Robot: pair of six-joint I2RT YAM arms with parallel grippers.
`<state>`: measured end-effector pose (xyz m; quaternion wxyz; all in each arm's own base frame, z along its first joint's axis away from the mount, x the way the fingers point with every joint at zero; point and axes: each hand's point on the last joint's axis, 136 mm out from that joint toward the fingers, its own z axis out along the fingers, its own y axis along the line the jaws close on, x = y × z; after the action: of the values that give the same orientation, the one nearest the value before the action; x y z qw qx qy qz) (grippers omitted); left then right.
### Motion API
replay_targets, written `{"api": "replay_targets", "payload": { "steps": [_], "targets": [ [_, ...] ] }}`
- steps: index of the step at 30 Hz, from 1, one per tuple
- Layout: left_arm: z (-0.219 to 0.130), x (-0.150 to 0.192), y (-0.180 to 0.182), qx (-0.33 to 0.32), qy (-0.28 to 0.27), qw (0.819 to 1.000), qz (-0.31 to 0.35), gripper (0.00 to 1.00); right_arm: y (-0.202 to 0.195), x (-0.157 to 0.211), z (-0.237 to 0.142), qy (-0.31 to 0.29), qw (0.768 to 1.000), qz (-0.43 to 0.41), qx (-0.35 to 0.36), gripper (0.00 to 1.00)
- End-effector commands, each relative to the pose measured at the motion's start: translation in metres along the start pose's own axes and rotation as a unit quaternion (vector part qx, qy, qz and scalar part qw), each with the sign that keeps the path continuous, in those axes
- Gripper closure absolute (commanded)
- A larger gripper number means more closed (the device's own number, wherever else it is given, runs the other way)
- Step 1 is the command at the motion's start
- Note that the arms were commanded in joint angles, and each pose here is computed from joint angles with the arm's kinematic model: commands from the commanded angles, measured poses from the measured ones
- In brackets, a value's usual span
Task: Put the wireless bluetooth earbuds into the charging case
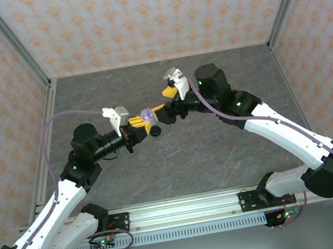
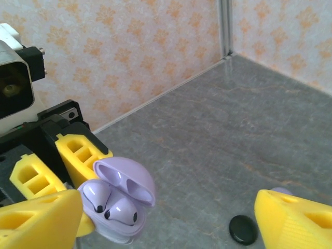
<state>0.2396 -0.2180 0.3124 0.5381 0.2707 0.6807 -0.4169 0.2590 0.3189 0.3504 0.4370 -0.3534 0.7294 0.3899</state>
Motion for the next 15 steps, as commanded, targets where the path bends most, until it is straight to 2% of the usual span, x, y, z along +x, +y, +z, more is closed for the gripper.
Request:
{"api": "replay_targets", "payload": {
  "steps": [1,5,10,15],
  "targets": [
    [-0.003,-0.016,-0.010,0.015,-0.027,0.999,0.021,1.00,0.017,0.003,0.001,0.007,0.995,0.063,-0.078,0.09],
    [-0.003,-0.018,-0.013,0.021,-0.030,0.999,0.023,1.00,0.032,0.007,0.007,0.022,0.983,0.107,-0.145,0.09],
    [-0.003,-0.019,-0.014,0.025,-0.032,0.999,0.023,1.00,0.039,0.007,0.020,0.039,0.971,0.139,-0.190,0.10],
    [-0.003,-0.016,-0.012,0.020,-0.027,0.999,0.021,1.00,0.055,-0.001,0.021,0.039,0.964,0.125,-0.230,0.18]
  ]
}}
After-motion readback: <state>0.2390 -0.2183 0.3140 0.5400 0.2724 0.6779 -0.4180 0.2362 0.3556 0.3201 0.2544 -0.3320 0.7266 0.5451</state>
